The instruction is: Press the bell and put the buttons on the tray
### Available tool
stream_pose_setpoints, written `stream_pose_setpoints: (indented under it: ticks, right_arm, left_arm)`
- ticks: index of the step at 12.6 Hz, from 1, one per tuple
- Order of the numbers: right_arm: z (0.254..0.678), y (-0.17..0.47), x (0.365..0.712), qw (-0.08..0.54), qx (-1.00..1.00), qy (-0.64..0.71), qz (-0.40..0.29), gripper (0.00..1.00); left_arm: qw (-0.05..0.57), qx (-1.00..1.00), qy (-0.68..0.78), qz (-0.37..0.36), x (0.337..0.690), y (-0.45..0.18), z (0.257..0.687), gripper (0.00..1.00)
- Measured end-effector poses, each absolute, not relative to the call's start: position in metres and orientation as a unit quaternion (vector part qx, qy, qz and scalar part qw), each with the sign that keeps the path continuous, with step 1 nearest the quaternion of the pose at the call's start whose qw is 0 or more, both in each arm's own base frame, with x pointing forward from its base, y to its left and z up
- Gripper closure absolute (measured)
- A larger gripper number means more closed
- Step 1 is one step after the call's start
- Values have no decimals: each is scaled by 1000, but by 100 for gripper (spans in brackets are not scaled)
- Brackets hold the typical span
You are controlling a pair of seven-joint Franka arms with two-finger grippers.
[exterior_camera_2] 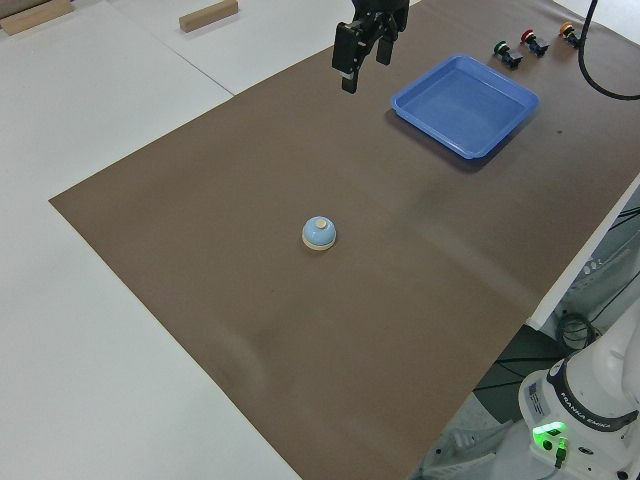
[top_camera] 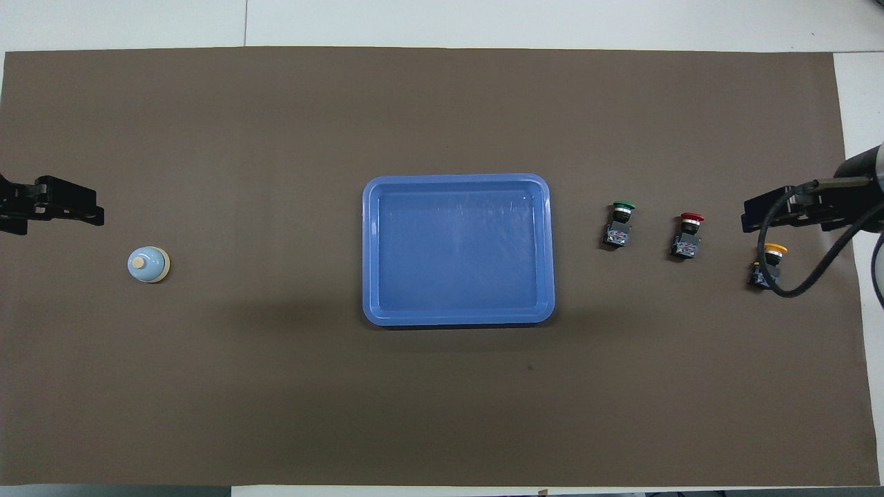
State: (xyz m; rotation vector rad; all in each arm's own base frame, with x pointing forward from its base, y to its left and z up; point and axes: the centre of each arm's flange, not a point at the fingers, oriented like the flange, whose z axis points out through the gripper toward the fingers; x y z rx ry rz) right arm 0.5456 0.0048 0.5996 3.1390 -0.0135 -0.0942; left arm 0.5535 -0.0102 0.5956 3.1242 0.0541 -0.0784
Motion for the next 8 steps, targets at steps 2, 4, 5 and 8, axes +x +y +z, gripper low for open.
stream_pose_setpoints:
  ticks: [2, 4, 5, 8]
  right_arm:
    - [600, 5, 546, 1, 1000, -4, -30, 0]
    - [600, 5, 546, 1, 1000, -4, -30, 0]
    - [600, 5, 546, 1, 1000, -4, -30, 0]
    - [600, 5, 546, 1, 1000, -4, -30, 0]
  left_arm:
    - [8, 1000, 17, -24, 554, -10, 596, 0]
    - [8, 1000, 17, -22, 554, -10, 596, 0]
    - [8, 1000, 18, -20, 555, -9, 596, 0]
    - [8, 1000, 18, -12, 557, -9, 598, 0]
